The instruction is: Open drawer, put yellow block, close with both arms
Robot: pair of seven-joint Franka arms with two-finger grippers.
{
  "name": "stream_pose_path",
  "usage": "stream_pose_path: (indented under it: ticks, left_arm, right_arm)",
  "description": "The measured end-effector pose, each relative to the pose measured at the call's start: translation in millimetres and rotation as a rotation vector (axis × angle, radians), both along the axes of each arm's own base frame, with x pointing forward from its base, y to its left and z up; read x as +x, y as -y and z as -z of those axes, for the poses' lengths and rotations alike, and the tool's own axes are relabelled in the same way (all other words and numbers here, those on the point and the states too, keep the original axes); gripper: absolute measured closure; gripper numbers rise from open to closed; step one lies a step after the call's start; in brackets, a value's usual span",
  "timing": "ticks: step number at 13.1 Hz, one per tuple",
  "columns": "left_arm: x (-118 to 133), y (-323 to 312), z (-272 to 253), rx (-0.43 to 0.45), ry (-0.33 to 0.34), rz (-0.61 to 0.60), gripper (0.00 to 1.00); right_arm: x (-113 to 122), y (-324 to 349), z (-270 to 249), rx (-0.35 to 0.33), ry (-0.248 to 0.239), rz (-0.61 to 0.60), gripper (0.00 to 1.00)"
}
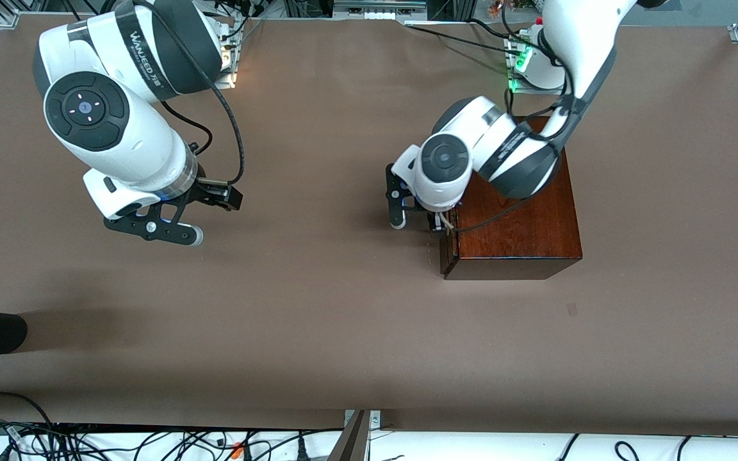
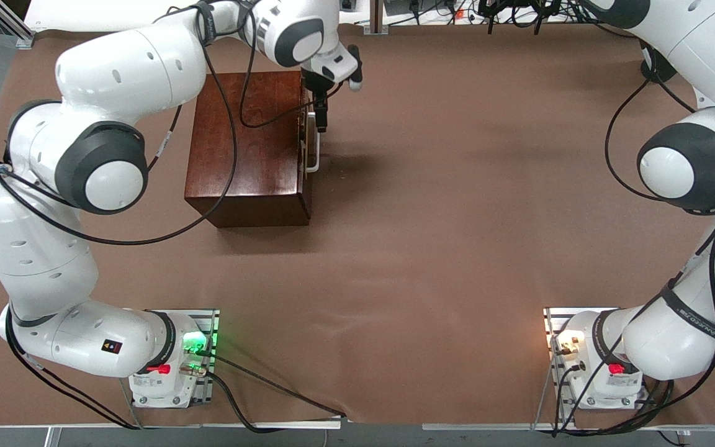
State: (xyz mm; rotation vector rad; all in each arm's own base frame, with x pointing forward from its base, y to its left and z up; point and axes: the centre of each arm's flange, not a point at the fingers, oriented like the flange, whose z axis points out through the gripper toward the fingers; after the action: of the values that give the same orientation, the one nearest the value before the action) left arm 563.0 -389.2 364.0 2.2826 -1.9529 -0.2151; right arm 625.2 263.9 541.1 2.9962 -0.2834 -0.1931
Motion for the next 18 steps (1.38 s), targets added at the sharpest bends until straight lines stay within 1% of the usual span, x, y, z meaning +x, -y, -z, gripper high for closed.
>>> stream_pose_path:
  ticks: [1,2,4,6,7,8,9,10,11,12,14,16,18]
  left_arm:
    - [0,-3,-21,-0.038,-0.011,-0.053,0.0]
    - [-1,-13,-41,-0.047,-0.039,-0.116,0.0]
    - [-1,-49,-70,0.018,-0.1,-0.287,0.0]
    - [6,-94,-90,0.09,-0.132,-0.453,0.0]
    - [9,-116,-98,0.124,-0.146,-0.537,0.0]
    - [14,-138,-106,0.151,-0.149,-0.627,0.0]
    - [19,-159,-116,0.164,-0.139,-0.702,0.0]
    - [23,-180,-130,0.173,-0.118,-0.755,0.0]
    - [27,-198,-144,0.181,-0.083,-0.792,0.0]
    - [31,-218,-162,0.186,-0.04,-0.836,0.0]
    - [33,-264,-200,0.178,0.036,-0.939,0.0]
    - [30,-311,-231,0.145,0.123,-1.062,0.0]
    - [15,-338,-252,0.102,0.194,-1.2,0.0]
  right_arm:
    - [1,0,2,-0.001,-0.003,0.0,0.0]
    - [1,0,4,-0.002,-0.005,0.0,0.0]
    - [1,0,4,-0.002,-0.005,0.0,0.0]
    - [1,0,4,-0.002,-0.004,-0.003,0.0]
    - [4,33,2,-0.013,-0.004,-0.08,0.0]
    - [5,109,-7,0.0,-0.012,-0.095,0.0]
    - [-4,183,-19,0.04,-0.016,-0.075,0.0]
    - [-19,228,-27,0.077,-0.017,-0.058,0.0]
    - [-30,240,-31,0.096,-0.017,-0.053,0.0]
    - [-37,235,-31,0.103,-0.018,-0.064,0.0]
    - [-39,211,-24,0.103,-0.026,-0.09,0.0]
    - [-38,202,-18,0.102,-0.031,-0.1,0.0]
    - [-38,204,-17,0.101,-0.031,-0.097,0.0]
